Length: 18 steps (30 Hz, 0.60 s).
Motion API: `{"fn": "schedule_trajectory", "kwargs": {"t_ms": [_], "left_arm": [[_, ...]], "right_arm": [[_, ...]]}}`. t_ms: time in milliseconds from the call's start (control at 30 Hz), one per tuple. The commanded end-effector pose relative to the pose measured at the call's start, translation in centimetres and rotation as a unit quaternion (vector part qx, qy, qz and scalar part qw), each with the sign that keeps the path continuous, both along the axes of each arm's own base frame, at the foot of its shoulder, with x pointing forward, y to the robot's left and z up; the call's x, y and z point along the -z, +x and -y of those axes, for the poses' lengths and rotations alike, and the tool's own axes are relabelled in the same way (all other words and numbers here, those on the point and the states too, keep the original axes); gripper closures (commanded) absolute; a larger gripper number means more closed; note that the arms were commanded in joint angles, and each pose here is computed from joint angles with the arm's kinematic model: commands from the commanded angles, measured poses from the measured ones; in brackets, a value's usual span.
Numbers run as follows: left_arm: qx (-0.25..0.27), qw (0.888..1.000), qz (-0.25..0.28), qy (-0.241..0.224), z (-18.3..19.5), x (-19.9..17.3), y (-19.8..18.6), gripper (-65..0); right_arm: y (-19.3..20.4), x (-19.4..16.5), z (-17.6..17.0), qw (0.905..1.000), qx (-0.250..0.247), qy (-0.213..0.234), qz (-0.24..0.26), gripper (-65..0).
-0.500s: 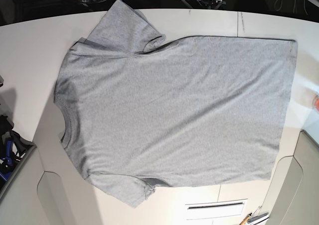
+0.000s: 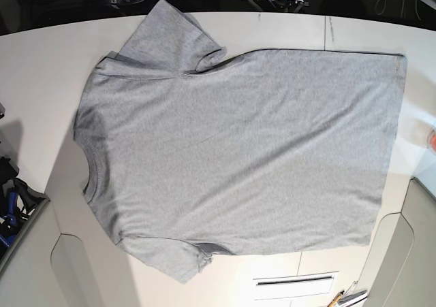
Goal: Fold the T-shirt properly
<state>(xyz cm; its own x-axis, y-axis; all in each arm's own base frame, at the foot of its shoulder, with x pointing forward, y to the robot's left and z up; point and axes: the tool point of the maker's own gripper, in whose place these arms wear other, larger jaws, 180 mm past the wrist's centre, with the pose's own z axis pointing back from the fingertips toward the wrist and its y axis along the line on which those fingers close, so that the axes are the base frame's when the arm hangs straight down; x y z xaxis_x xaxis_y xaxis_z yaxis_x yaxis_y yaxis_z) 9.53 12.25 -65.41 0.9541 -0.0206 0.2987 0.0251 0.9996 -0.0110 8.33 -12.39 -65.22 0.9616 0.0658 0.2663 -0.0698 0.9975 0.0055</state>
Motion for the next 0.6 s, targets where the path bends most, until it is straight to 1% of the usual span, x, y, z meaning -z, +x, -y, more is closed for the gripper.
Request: {"fn": "schedule_trajectory", "kwargs": {"t_ms": [0, 233, 467, 567], "left_arm": [[-0.001, 1.000, 0.012, -0.004, 0.2, -0.2, 0.7, 0.0], [-0.001, 1.000, 0.012, -0.004, 0.2, -0.2, 0.5, 0.0], [0.000, 1.000, 0.009, 0.006, -1.2, -0.2, -2.0, 0.0], [0.002, 1.000, 0.008, 0.013, -2.1, -0.4, -3.8, 0.0]], "right_arm": [[1.0, -0.2, 0.3, 0.9999, 0.003, -0.003, 0.015, 0.0], [1.3, -0.4, 0.6, 0.9997, 0.003, -0.004, 0.023, 0.0], [1.4, -1.7, 2.8, 0.9983, -0.006, -0.013, 0.057, 0.0], [1.2, -2.5, 3.9, 0.9970, -0.020, -0.020, 0.072, 0.0]]}}
